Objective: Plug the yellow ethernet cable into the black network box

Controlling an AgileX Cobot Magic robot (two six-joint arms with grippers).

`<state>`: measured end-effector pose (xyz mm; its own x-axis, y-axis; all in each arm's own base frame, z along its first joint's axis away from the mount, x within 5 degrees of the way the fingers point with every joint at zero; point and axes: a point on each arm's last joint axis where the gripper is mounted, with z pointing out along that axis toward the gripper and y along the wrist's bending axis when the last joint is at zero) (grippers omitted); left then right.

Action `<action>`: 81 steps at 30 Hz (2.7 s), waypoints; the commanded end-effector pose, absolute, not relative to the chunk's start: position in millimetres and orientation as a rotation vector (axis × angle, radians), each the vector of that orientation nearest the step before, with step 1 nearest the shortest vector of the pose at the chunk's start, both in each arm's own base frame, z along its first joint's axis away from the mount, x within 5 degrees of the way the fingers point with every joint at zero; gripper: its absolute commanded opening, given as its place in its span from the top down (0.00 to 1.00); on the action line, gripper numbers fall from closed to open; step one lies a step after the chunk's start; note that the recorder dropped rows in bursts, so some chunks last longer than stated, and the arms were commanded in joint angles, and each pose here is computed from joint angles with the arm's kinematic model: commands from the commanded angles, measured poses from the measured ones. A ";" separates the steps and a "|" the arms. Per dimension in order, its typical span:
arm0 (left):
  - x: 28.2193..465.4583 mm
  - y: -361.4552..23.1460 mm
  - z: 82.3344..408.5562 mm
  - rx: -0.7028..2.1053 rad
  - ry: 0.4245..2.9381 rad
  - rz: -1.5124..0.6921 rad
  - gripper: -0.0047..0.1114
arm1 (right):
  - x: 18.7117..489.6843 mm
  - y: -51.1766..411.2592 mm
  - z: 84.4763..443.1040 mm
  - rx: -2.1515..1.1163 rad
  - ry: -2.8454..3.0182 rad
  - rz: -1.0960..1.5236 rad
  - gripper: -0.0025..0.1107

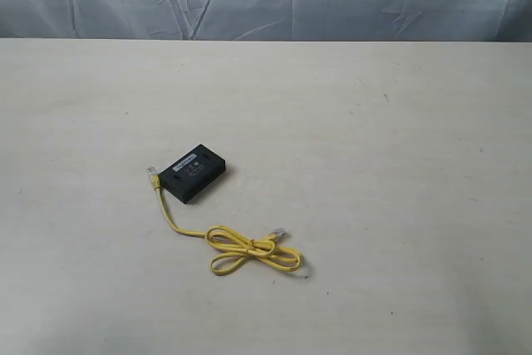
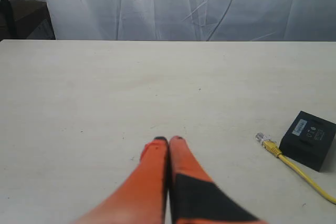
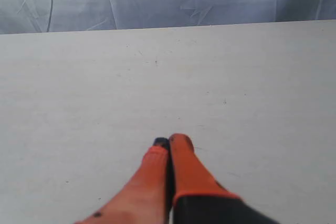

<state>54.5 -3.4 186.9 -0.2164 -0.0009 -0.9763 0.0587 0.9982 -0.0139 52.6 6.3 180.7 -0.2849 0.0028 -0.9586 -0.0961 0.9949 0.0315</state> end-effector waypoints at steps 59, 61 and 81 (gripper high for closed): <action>54.4 -3.5 186.6 0.033 1.777 -0.063 0.96 | 131.0 26.1 253.1 0.017 2.308 0.323 0.98; 54.4 -3.5 186.6 0.033 1.777 -0.063 0.96 | 145.7 36.6 249.8 -0.049 2.409 0.411 0.98; 54.4 -3.5 186.6 0.033 1.777 -0.063 0.96 | 239.8 339.4 217.3 -1.171 2.540 0.452 0.98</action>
